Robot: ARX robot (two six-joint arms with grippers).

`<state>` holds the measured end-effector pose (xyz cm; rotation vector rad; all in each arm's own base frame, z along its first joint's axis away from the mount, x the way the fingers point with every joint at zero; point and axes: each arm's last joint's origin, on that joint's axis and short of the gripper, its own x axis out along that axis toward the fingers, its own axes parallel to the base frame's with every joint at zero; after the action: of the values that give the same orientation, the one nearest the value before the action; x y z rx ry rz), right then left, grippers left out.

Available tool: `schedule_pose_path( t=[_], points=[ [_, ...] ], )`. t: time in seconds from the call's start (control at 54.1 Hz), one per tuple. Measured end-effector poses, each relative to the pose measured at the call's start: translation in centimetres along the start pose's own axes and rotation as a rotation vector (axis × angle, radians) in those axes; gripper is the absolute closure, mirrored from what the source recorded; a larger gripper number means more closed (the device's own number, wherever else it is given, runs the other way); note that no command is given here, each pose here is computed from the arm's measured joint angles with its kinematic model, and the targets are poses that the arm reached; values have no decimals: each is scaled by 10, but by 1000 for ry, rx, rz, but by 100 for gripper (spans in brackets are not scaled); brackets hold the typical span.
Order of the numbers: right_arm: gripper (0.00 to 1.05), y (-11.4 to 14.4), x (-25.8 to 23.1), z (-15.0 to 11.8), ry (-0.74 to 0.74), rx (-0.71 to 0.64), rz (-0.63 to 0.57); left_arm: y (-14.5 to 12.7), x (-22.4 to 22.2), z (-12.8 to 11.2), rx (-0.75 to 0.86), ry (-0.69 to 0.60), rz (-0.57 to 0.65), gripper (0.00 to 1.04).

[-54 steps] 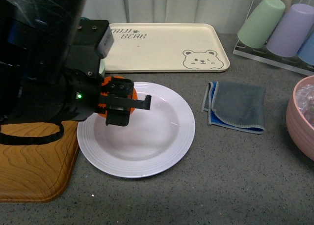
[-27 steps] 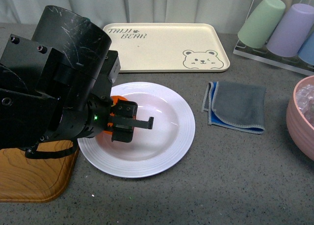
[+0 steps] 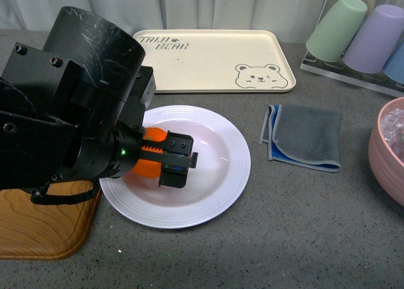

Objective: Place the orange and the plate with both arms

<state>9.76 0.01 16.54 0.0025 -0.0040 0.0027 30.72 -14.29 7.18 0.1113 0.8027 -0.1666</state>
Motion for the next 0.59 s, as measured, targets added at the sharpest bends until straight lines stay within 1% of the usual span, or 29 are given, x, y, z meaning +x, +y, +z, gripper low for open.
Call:
schedule_pose_path(
  t=[0.055,0.148,0.222,0.259,0.277,0.296,0.314,0.351,0.37,0.48,0.517,0.591],
  points=[
    [9,0,0,0,0,0,0,0,-7,6,-7,-25,-9,7],
    [9,0,0,0,0,0,0,4,-23,17,-26,-91,-8,7],
    [9,0,0,0,0,0,0,7,-30,22,-17,-142,36,8],
    [9,0,0,0,0,0,0,10,-29,19,-19,-248,91,13],
    [9,0,0,0,0,0,0,14,-27,13,-20,-313,130,20],
    [9,0,0,0,0,0,0,17,-26,8,-25,-341,142,23],
    [9,0,0,0,0,0,0,23,-28,-2,-24,-375,150,29],
    [9,0,0,0,0,0,0,31,-34,-12,-32,-428,157,36],
    [9,0,0,0,0,0,0,37,-40,-16,-48,-474,165,41],
    [9,0,0,0,0,0,0,55,-69,-14,-96,-655,164,59],
    [9,0,0,0,0,0,1,61,-82,-14,-110,-726,155,67],
    [9,0,0,0,0,0,0,70,-101,-19,-119,-788,147,78]
  ],
)
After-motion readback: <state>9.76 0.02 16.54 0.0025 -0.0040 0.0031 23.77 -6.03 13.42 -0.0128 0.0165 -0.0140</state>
